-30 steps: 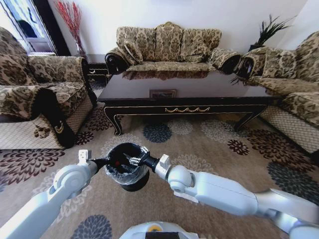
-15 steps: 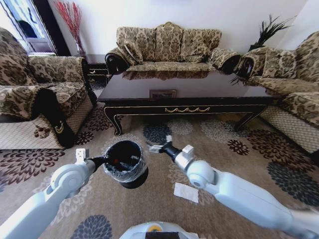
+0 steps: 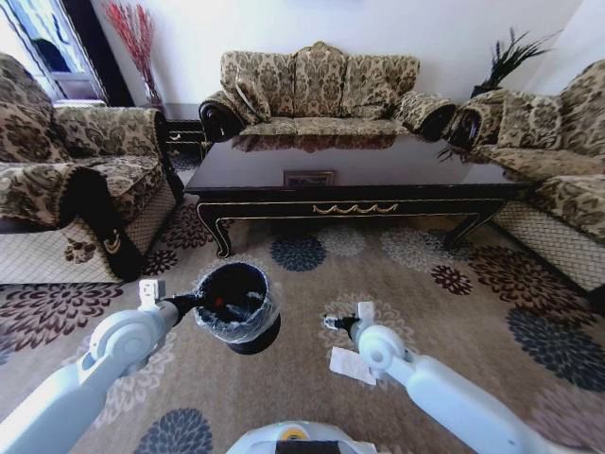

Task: Move to the front of the table and pick up the trash from the floor, then place it into the trash bin.

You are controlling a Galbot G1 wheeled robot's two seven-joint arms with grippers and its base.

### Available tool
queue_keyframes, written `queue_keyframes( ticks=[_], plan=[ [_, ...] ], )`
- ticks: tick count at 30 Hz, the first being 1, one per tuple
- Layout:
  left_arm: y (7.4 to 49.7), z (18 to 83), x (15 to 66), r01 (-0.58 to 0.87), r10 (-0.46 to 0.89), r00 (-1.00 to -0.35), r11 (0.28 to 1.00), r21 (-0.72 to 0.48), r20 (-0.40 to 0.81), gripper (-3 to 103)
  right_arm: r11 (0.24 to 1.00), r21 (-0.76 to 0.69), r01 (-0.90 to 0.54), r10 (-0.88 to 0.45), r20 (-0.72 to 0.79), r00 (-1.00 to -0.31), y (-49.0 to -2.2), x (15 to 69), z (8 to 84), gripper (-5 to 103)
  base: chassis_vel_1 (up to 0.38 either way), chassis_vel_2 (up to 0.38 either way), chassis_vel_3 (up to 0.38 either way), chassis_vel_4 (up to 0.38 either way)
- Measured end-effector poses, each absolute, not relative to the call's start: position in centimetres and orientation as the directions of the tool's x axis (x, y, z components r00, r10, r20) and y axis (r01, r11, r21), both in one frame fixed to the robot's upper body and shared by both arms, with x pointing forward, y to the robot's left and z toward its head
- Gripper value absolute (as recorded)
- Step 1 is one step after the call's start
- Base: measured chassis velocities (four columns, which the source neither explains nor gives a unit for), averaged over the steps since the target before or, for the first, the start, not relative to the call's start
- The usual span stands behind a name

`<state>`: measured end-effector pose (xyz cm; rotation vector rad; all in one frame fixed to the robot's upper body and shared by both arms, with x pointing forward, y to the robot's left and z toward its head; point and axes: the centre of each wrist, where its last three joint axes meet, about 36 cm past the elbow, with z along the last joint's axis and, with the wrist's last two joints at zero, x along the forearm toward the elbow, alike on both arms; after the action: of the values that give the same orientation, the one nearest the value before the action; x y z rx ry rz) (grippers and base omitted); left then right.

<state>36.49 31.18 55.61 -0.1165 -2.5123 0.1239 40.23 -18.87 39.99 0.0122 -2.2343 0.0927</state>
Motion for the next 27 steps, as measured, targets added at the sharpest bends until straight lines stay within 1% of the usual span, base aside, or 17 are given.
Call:
queue_keyframes(
  ticks=[3, 4, 5, 8, 14, 22, 27],
  plan=[
    [31.2, 55.9, 36.5, 0.053, 0.111, -0.814, 0.992, -0.117, 0.57, 3, 0.991, -0.127, -0.037, 0.089, 0.842, -0.532, -19.0, 40.8, 36.2, 100, 0.0, 0.0, 0.0, 0.0],
    [31.2, 55.9, 36.5, 0.053, 0.111, -0.816, 0.992, -0.119, 0.568, 3, 0.99, -0.139, -0.033, 0.103, 0.852, -0.514, -19.1, 40.9, 35.3, 100, 0.0, 0.0, 0.0, 0.0],
    [31.2, 55.9, 36.5, 0.053, 0.111, -0.816, 0.992, -0.119, 0.568, 3, 0.99, -0.139, -0.033, 0.103, 0.852, -0.514, -19.1, 40.9, 35.3, 100, 0.0, 0.0, 0.0, 0.0],
    [31.3, 55.8, 36.7, 0.048, 0.11, -0.817, 0.991, -0.124, 0.567, 3, 0.989, -0.145, -0.019, 0.12, 0.878, -0.463, -19.4, 41.7, 33.1, 100, 0.0, 0.0, 0.0, 0.0],
    [31.4, 55.7, 36.9, 0.049, 0.117, -0.815, 0.99, -0.134, 0.567, 3, 0.989, -0.149, -0.005, 0.132, 0.89, -0.437, -19.9, 42.8, 31.5, 100, 0.0, 0.0, 0.0, 0.0],
    [31.6, 55.5, 37.5, 0.052, 0.123, -0.816, 0.989, -0.141, 0.565, 3, 0.985, -0.175, 0.005, 0.164, 0.91, -0.381, -20.6, 43.1, 28.5, 100, 0.0, 0.0, 0.0, 0.0],
    [31.6, 55.4, 37.6, 0.056, 0.13, -0.815, 0.988, -0.146, 0.565, 3, 0.983, -0.186, 0.01, 0.176, 0.909, -0.379, -21.0, 43.7, 26.7, 100, 0.0, 0.0, 0.0, 0.0]
  ],
)
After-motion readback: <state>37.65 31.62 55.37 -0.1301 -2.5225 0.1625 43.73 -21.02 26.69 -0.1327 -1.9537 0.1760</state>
